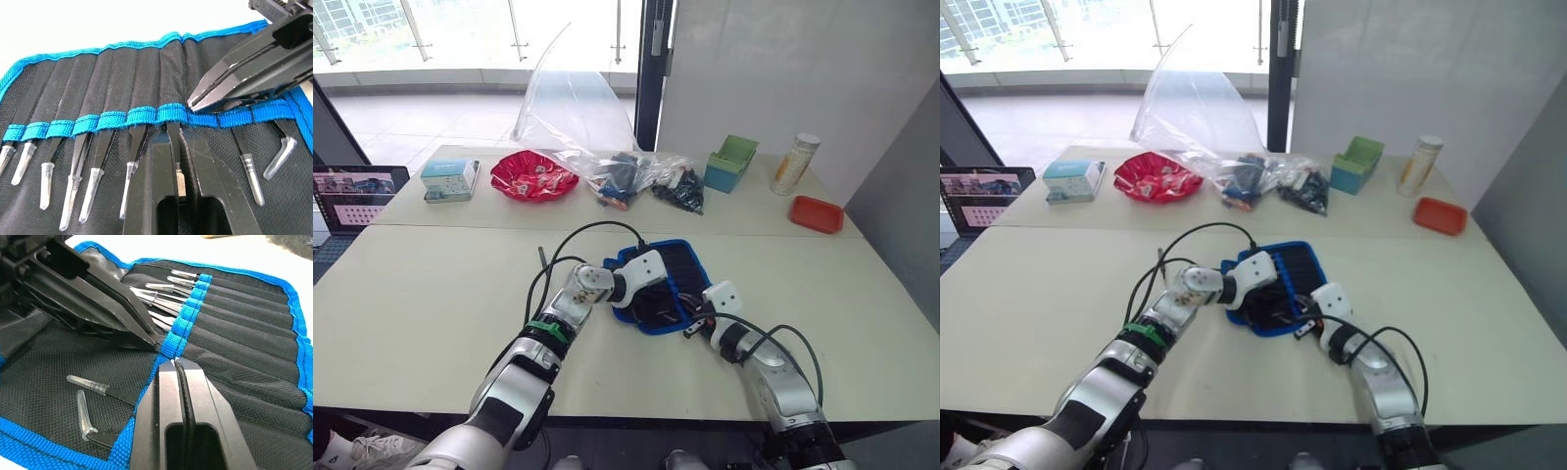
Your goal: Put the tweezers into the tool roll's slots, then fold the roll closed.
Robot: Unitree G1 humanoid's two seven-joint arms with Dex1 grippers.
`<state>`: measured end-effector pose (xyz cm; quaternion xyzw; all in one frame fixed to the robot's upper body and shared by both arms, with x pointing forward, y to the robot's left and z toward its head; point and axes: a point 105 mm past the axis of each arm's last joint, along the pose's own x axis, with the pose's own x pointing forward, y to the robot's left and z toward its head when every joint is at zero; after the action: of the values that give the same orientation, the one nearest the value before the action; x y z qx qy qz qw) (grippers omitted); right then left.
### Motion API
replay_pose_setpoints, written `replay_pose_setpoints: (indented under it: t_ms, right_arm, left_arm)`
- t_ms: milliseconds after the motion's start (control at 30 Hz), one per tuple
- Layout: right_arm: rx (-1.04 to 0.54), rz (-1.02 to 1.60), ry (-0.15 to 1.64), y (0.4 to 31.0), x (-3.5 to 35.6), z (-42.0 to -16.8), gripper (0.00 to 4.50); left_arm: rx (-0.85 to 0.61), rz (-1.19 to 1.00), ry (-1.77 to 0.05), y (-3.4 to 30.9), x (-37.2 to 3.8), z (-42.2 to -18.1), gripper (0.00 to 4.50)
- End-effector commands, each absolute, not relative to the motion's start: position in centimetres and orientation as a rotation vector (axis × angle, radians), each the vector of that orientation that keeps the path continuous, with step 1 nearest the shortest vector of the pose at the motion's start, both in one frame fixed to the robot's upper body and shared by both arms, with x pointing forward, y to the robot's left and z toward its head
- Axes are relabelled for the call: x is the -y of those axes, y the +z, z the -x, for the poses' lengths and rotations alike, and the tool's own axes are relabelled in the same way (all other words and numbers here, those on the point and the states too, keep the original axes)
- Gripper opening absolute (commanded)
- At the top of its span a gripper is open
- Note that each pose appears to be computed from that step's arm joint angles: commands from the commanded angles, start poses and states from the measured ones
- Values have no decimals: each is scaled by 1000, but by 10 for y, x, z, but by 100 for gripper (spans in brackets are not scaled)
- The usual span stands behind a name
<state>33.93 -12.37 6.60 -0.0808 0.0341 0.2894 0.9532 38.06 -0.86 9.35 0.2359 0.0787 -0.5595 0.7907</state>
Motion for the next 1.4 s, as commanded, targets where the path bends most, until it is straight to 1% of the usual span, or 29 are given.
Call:
replay_pose_setpoints:
  t_ms: [33,233,300,367,400,433,533,600,633,733,767,833,1033,1100,1200,1367,1400]
  right_arm:
    - [-172,166,602,39,119,-332,0]
    - [-176,166,610,37,117,-332,0]
    - [-176,165,611,37,117,-332,0]
    - [-177,164,613,37,116,-333,0]
    - [-178,163,615,37,115,-332,0]
    - [-179,162,617,37,115,-332,0]
    - [-190,153,616,34,114,-332,0]
    - [-197,153,628,32,112,-331,0]
    - [-200,157,635,31,111,-330,0]
    - [-206,169,646,29,110,-330,0]
    - [-211,169,652,28,109,-329,0]
    - [-220,171,670,25,107,-329,0]
    - [-236,185,710,22,105,-329,0]
    - [-240,195,734,22,103,-331,0]
    - [-243,207,765,22,100,-333,0]
    - [-247,224,813,22,96,-337,0]
    - [-249,226,821,22,95,-338,0]
  left_arm:
    - [-115,-510,-1241,100,26,-376,7]
    - [-101,-522,-1225,99,22,-379,7]
    - [-94,-494,-1208,102,19,-382,7]
    - [-91,-463,-1196,105,13,-383,77]
    - [-89,-444,-1192,107,8,-383,96]
    - [-88,-432,-1190,108,5,-383,134]
    - [-87,-322,-1121,119,-28,-386,231]
    - [-76,-269,-1081,127,-47,-384,304]
    - [-70,-253,-1062,131,-55,-382,332]
    - [-52,-247,-999,138,-77,-379,437]
    - [-31,-209,-948,144,-91,-379,446]
    - [3,-154,-834,151,-121,-377,446]
    - [17,-104,-561,148,-191,-355,446]
    - [-1,-73,-436,140,-223,-343,446]
    - [-6,-69,-315,130,-253,-321,446]
    - [22,-54,-153,119,-287,-284,446]
    - [61,-54,-127,121,-291,-277,446]
